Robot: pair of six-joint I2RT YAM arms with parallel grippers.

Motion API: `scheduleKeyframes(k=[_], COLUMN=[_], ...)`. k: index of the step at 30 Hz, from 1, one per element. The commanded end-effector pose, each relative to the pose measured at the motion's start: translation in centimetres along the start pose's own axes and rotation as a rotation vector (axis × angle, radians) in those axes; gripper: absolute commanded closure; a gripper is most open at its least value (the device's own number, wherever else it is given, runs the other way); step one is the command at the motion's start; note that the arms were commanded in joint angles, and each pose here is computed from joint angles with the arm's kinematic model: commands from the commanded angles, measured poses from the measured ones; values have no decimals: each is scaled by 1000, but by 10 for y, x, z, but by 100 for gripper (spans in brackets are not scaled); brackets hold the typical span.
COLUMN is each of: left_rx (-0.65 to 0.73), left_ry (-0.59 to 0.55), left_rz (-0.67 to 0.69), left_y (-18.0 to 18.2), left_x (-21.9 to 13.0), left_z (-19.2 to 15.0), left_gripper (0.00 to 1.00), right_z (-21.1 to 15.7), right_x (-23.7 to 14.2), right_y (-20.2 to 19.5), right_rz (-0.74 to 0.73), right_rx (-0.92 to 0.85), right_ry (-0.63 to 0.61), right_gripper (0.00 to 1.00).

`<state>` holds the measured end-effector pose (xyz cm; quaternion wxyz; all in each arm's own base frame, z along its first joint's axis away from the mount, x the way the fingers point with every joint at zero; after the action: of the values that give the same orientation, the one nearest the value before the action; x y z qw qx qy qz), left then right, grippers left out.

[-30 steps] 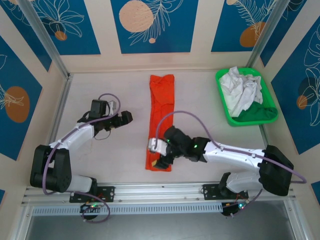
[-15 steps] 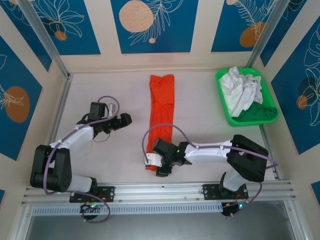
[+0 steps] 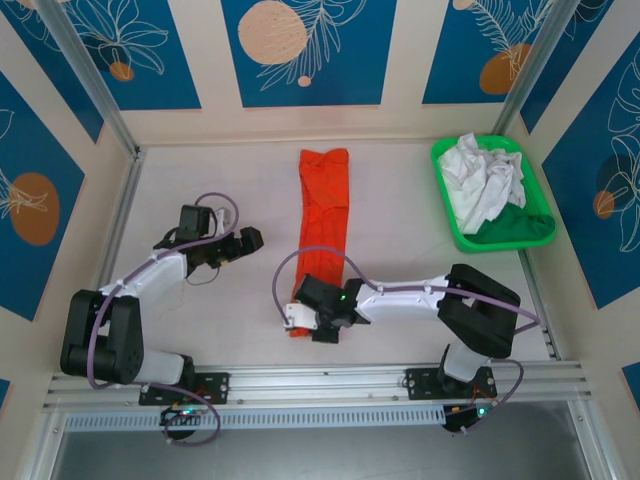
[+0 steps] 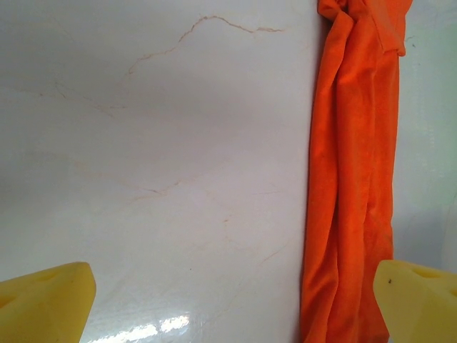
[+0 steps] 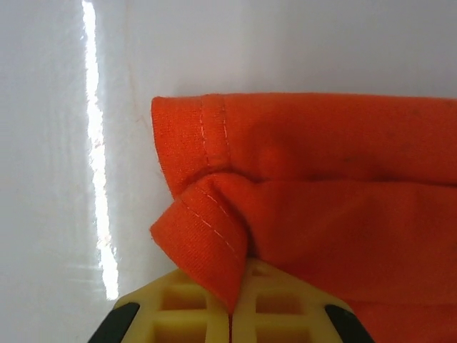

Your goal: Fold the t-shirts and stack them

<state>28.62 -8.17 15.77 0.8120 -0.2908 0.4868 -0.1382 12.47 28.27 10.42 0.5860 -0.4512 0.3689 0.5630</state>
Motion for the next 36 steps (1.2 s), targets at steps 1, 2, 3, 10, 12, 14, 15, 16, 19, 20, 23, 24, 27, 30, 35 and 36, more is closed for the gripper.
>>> scheduleKeyframes(k=[1,2,3,10,12,14,15,16,19,20,23,24,27,30,35,36], left_rx=[-21,-23,-23,-23,-20,-12,-5,3,22,25,27,23,12,8,7,7], left_ry=[15,14,15,9,2,-10,-20,-29,-48,-55,-63,-64,-60,-50,-51,-51], left_rz=[-25,-30,-36,-57,-55,-55,-54,-52,-46,-45,-44,-41,-43,-57,-58,-58], left_y=[4,3,3,1,2,1,1,1,1,1,2,3,5,3,3,3], left_x=[4,4,4,7,7,6,5,4,0,-1,-2,-1,1,1,2,2], left_z=[0,1,1,3,4,4,4,4,3,3,1,0,-1,0,0,1], left_gripper=[0,0,0,0,0,0,0,0,0,0,0,0,0,0,0,0], right_z=[-5,-3,-1,4,4,5,5,5,5,4,4,4,1,-4,-8,-9], right_x=[-16,-23,-32,-73,-79,-84,-88,-89,-91,-91,-89,-88,-86,-84,-78,-76], right_y=[14,16,19,12,0,-16,-27,-37,-66,-74,-100,-108,-134,-157,-181,-185], right_rz=[109,135,168,177,140,97,66,42,-20,-31,-67,-79,-107,-126,-138,-139], right_rx=[-7,-3,1,-22,-34,-43,-43,-44,-40,-38,-28,-28,-14,5,27,30], right_ry=[31,9,-18,-85,-93,-104,-111,-115,-119,-118,-142,-145,-138,-148,-151,-148], right_gripper=[100,100,100,100,100,100,100,100,100,100,100,100,100,100,100,100])
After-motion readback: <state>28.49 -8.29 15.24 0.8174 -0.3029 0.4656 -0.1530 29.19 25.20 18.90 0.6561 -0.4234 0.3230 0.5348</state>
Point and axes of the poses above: each hand's point on the last joint's axis, 136 mm out from that joint toward the fingers, its own x axis out along the fingers, its own y axis along the line the jaws close on, z = x × y, the point moved 9 cm from there along -x, back along the fingers, and after that the axes turned 3 degrees about -x, right-handed, at the moved point
